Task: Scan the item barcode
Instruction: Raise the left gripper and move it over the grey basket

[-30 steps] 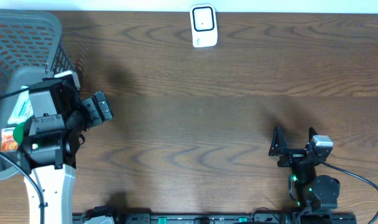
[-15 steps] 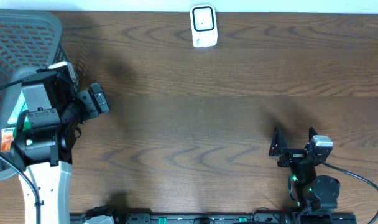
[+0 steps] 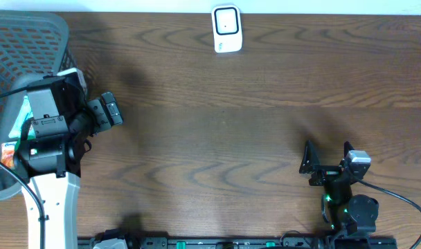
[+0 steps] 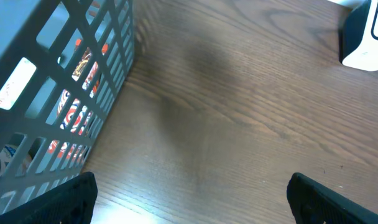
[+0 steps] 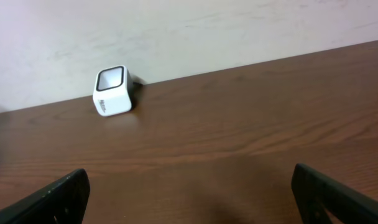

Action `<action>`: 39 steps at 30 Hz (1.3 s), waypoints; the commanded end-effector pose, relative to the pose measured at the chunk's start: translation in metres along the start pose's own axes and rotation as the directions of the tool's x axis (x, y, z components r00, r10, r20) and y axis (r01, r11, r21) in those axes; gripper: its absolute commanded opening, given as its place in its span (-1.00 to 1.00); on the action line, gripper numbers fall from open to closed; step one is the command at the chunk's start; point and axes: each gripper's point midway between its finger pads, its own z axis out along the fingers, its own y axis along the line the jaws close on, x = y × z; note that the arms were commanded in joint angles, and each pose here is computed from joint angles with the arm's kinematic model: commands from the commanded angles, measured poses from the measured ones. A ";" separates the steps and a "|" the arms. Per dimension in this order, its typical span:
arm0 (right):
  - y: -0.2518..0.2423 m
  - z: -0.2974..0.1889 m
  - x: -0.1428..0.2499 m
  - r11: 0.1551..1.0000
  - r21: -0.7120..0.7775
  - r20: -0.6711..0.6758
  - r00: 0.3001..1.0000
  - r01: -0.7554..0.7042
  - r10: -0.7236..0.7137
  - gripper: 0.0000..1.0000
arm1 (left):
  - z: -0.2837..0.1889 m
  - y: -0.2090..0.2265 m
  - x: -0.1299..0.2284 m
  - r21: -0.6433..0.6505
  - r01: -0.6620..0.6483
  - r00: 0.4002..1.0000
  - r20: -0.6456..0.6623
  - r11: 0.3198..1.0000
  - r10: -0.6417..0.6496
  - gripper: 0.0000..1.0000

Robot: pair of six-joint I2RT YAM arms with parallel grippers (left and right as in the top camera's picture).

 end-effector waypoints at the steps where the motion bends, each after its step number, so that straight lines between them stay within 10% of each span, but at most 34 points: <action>1: 0.005 0.000 0.002 1.000 -0.021 -0.005 1.000 -0.002 0.002 0.99 | -0.014 0.003 -0.020 -0.025 0.008 0.998 0.055 1.000 -0.006 0.96; 24: 0.005 0.000 0.002 1.000 -0.021 -0.005 1.000 -0.002 0.002 0.98 | -0.052 0.049 -0.123 -0.126 0.145 0.980 0.155 0.981 -0.125 0.96; 39: 0.005 0.000 0.002 1.000 -0.021 -0.004 1.000 -0.002 0.002 0.99 | -0.055 0.193 -0.093 -0.332 0.624 0.778 0.180 0.707 -0.602 0.96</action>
